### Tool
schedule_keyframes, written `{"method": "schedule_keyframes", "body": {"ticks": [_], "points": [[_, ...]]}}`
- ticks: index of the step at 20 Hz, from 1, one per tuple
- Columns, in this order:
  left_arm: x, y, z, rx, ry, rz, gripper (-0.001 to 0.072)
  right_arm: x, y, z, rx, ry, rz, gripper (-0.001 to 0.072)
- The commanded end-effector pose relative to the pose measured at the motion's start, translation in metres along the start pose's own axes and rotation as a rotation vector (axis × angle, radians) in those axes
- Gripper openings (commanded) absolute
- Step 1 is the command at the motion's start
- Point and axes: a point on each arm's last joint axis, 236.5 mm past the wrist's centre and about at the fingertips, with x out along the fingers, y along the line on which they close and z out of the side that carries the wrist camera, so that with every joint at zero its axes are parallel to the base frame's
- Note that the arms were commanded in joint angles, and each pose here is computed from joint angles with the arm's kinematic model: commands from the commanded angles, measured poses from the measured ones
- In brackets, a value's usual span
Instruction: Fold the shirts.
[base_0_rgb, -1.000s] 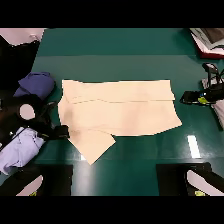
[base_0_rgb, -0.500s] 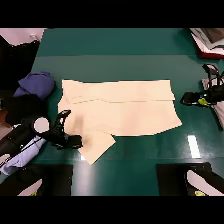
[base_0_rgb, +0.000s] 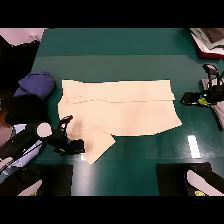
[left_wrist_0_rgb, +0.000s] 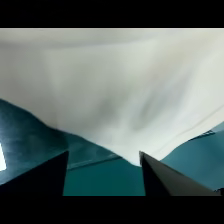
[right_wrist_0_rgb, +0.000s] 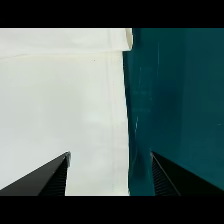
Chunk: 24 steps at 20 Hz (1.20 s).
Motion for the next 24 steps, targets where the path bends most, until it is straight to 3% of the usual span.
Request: {"method": "schedule_keyframes", "body": {"ticks": [1, 4, 5, 6, 7, 8, 9, 10, 20, 24], "points": [[0.001, -0.007, 0.017, -0.025, -0.075, -0.037, 0.0543, 0.000, 0.000, 0.000, 0.000, 0.001, 0.000, 0.0579], [0.001, -0.004, 0.023, -0.046, -0.099, -0.026, 0.0541, 0.000, 0.000, 0.000, 0.000, 0.001, 0.000, 0.0579], [0.001, -0.003, 0.024, -0.053, -0.101, -0.020, 0.0457, 0.000, 0.000, 0.000, 0.000, 0.001, -0.001, 0.0579], [0.001, -0.002, 0.025, -0.051, -0.108, -0.017, 0.0318, 0.000, 0.000, 0.000, 0.000, 0.001, -0.001, 0.0579], [0.001, -0.003, 0.027, -0.052, -0.114, -0.020, 0.0249, 0.000, 0.000, 0.000, 0.000, 0.001, -0.001, 0.0579], [0.000, -0.003, 0.027, -0.051, -0.117, -0.020, 0.0232, 0.000, 0.000, -0.001, 0.000, 0.002, 0.000, 0.0579], [0.000, -0.003, 0.028, -0.048, -0.119, -0.020, 0.0106, 0.000, 0.000, -0.002, 0.000, 0.008, 0.000, 0.0579], [-0.001, -0.003, 0.029, -0.035, -0.123, -0.019, 0.0026, 0.000, 0.000, -0.004, -0.001, 0.018, -0.001, 0.0579], [-0.042, -0.043, 0.052, 0.151, -0.197, -0.060, 0.0026, 0.046, -0.005, -0.110, 0.043, 0.338, 0.009, 0.0579], [-0.042, -0.042, 0.050, 0.154, -0.188, -0.058, 0.0027, 0.055, 0.015, -0.116, 0.102, 0.336, 0.094, 0.0579]]}}
